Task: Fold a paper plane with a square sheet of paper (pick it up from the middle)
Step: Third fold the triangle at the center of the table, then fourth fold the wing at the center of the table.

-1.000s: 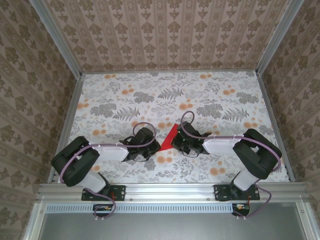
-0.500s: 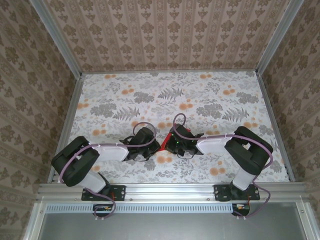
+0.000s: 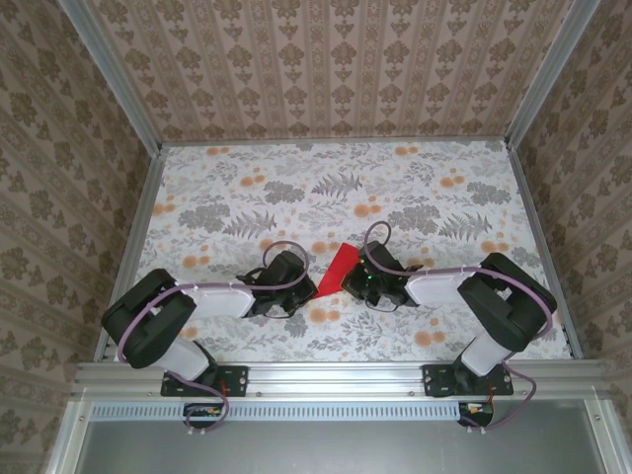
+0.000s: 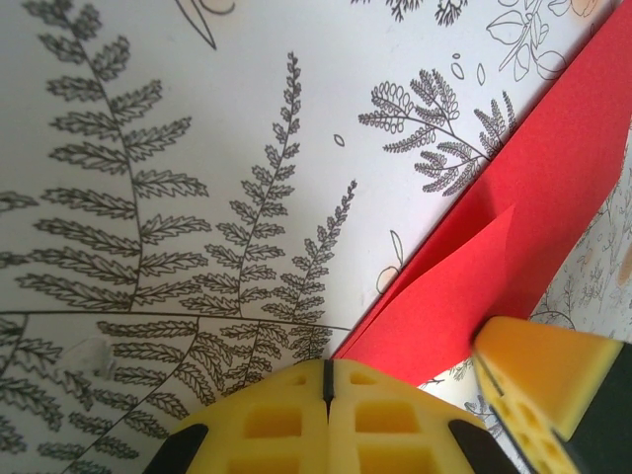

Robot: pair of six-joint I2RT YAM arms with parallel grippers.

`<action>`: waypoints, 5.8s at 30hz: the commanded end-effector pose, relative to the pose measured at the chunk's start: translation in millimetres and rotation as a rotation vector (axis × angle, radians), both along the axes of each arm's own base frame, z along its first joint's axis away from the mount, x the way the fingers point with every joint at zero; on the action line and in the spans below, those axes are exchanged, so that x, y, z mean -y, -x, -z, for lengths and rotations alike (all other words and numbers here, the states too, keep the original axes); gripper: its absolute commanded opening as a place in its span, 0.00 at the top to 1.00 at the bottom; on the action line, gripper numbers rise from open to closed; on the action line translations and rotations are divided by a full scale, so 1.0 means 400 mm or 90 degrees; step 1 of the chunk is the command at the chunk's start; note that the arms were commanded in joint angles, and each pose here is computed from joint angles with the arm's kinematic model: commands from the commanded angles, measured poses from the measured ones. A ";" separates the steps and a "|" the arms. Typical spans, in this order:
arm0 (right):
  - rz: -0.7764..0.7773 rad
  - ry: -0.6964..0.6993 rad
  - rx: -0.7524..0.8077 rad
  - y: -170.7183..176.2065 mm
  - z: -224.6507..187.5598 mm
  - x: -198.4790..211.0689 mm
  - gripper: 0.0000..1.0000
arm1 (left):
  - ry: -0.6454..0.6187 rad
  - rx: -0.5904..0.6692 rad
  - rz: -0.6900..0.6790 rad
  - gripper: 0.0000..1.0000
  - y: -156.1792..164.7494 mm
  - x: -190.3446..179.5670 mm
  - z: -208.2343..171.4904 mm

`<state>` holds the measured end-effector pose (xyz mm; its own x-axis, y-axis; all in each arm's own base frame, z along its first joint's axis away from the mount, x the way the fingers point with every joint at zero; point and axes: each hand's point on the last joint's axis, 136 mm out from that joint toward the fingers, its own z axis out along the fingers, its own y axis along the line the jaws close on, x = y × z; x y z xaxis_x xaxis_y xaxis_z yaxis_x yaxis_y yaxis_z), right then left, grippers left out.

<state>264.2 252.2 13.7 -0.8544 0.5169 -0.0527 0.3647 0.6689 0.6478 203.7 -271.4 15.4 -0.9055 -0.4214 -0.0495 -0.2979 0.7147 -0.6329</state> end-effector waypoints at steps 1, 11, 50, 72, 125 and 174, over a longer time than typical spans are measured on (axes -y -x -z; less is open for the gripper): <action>0.056 0.103 -0.050 0.027 0.067 0.122 0.97 | -0.153 -0.103 -0.008 1.00 0.097 -0.136 0.127; 0.059 0.118 -0.008 0.009 -0.008 0.169 0.94 | -0.104 -0.040 0.048 1.00 0.048 -0.069 0.053; -0.049 -0.045 -0.023 0.010 -0.050 0.036 0.49 | -0.135 0.110 0.283 0.89 -0.100 0.057 -0.024; -0.021 -0.066 -0.004 -0.017 -0.062 0.031 0.57 | -0.139 0.092 0.268 0.89 -0.105 0.038 -0.009; -0.030 -0.096 -0.014 -0.025 -0.060 0.005 0.55 | -0.046 0.056 0.275 0.49 -0.043 0.037 -0.028; 0.003 -0.101 -0.053 -0.042 -0.169 0.038 1.00 | -0.194 0.560 0.539 0.18 -0.084 0.072 -0.268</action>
